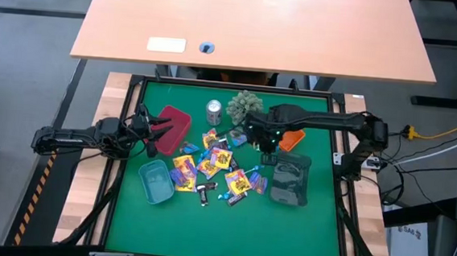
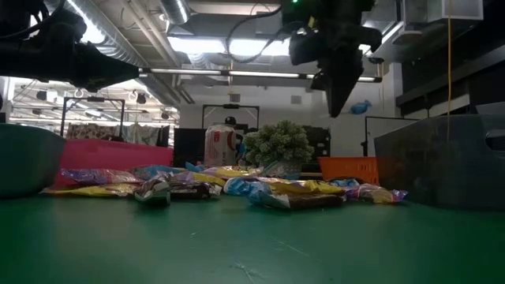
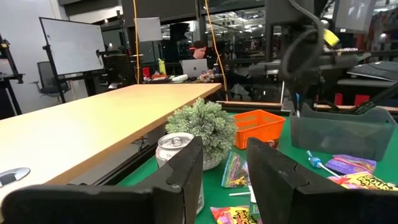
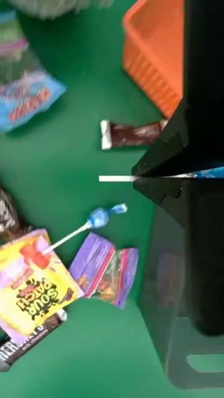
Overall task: Sort candy
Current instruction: Put the blue candy into the orange bin
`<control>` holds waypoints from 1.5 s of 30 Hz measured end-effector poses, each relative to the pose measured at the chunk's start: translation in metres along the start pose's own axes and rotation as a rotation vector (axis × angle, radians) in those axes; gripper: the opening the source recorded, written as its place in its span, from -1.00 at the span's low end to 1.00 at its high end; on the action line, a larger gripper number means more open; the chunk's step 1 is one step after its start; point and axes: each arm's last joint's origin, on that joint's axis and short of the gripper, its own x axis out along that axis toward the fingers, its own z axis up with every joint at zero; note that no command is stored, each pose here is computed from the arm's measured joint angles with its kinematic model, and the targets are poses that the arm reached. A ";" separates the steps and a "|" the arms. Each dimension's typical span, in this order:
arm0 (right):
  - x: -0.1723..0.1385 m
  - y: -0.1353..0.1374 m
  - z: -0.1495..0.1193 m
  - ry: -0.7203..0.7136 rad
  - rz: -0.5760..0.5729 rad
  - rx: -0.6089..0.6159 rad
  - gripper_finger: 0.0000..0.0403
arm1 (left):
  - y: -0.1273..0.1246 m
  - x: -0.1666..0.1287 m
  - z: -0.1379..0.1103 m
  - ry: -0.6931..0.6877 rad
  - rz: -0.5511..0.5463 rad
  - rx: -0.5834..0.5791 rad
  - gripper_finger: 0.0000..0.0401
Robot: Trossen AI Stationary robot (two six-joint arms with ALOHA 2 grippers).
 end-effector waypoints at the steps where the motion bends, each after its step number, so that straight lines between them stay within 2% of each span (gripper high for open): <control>1: -0.003 -0.002 -0.004 -0.008 -0.003 0.009 -1.00 | 0.000 0.000 0.000 0.000 0.000 0.000 -0.43; 9: -0.005 -0.018 -0.038 -0.048 -0.073 0.071 -1.00 | 0.000 0.000 0.000 0.000 0.000 0.001 -0.43; 18: 0.013 -0.040 -0.056 0.037 -0.215 0.141 -0.97 | 0.000 0.000 0.000 0.000 0.000 0.001 -0.43; 27: 0.013 -0.047 -0.059 0.049 -0.259 0.163 -0.97 | 0.000 0.000 0.000 0.000 0.000 0.001 -0.43; 40: 0.013 -0.047 -0.059 0.050 -0.264 0.163 -0.96 | 0.000 0.000 0.000 0.000 0.000 0.002 -0.43; 45: 0.012 -0.049 -0.060 0.067 -0.330 0.163 -0.96 | 0.000 0.000 0.000 0.000 0.000 0.002 -0.43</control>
